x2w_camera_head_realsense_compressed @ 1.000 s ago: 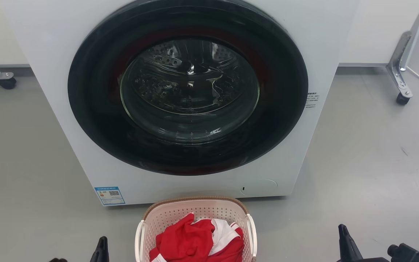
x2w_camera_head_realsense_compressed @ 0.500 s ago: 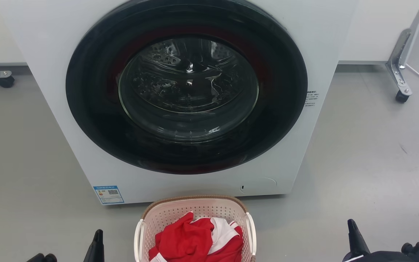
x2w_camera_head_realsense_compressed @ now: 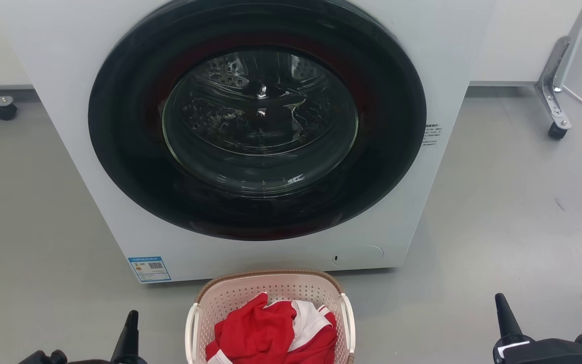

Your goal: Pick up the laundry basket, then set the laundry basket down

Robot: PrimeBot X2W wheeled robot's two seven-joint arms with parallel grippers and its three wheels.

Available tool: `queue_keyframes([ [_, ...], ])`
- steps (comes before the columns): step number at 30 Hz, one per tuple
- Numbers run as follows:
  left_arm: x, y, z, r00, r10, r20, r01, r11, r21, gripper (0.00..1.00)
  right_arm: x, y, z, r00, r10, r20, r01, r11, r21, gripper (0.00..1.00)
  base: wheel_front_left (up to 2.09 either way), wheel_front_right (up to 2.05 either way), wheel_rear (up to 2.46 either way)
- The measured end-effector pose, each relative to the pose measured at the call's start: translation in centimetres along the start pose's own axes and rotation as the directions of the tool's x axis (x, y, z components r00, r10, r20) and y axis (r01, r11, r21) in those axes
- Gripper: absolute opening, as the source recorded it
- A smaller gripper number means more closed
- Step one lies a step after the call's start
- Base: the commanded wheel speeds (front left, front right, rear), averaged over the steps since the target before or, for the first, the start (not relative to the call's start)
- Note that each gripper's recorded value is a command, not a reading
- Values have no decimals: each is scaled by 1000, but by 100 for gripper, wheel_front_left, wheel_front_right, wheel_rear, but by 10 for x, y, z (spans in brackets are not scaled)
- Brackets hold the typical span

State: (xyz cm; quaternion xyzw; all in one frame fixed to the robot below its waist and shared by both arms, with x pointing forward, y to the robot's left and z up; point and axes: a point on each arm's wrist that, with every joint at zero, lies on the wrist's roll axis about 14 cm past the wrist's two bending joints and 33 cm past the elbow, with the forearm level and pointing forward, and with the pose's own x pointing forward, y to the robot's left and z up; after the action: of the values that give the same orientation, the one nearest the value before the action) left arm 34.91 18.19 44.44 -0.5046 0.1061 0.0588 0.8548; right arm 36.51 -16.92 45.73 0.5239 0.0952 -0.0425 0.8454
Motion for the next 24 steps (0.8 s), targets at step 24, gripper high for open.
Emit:
queue_keyframes([
  [24, 14, -19, 18, 996, -88, 28, 92, 936, -339, 0, 7, 3, 29, 997, 49, 54, -64, 943, 326, 0, 0, 0, 0],
])
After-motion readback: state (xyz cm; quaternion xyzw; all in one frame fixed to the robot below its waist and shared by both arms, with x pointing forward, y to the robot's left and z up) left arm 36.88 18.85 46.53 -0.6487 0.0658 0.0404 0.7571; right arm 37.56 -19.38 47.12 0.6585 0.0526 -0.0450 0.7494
